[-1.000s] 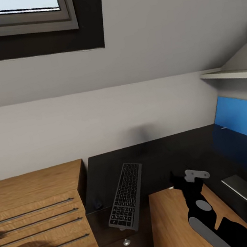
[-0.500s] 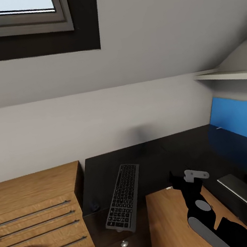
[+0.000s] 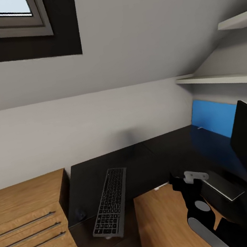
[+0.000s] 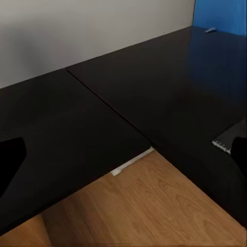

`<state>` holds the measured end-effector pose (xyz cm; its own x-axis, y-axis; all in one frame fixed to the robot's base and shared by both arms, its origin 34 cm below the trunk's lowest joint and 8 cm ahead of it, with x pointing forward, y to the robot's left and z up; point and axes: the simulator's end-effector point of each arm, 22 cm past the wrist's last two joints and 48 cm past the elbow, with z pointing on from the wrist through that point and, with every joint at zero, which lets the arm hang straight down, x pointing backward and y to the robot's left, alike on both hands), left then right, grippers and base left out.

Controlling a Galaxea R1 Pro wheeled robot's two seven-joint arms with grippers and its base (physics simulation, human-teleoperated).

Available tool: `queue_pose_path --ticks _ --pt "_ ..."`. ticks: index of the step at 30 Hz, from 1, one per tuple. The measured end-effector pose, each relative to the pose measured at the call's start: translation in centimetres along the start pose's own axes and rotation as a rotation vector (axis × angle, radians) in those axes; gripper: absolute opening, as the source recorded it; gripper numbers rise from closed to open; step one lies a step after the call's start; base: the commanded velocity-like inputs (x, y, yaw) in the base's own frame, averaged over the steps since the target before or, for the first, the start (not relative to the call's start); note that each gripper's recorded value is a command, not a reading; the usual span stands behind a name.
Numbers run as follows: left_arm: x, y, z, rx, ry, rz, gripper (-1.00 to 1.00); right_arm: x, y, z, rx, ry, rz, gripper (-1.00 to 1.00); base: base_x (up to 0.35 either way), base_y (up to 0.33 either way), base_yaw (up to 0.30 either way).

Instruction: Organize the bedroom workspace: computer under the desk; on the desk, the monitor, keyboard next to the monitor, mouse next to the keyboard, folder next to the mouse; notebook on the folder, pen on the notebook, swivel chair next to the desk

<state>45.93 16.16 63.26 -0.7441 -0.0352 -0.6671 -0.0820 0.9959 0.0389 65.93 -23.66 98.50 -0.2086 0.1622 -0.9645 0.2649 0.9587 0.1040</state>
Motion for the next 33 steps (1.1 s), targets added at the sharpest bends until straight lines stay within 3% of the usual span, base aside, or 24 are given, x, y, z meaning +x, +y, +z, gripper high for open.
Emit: queue_pose_path --ticks 16,21,27,33 --pt "-0.4 0.0 -0.1 0.0 -0.009 -0.001 1.0 1.0 -0.7 0.4 0.019 0.016 -0.021 1.0 0.0 0.0 -0.253" --pt "-0.4 0.0 -0.1 0.001 -0.011 0.0 1.0 1.0 -0.6 0.4 0.017 0.016 -0.021 1.0 0.0 0.0 -0.055" --pt "0.2 -0.8 -0.2 0.01 0.001 -0.001 1.0 1.2 0.7 -0.4 -0.011 0.011 0.031 1.0 0.002 0.003 0.0" --pt "0.2 -1.1 -0.3 0.013 0.004 -0.008 1.0 1.0 1.9 -0.5 -0.014 0.004 0.031 1.0 0.122 0.202 0.0"
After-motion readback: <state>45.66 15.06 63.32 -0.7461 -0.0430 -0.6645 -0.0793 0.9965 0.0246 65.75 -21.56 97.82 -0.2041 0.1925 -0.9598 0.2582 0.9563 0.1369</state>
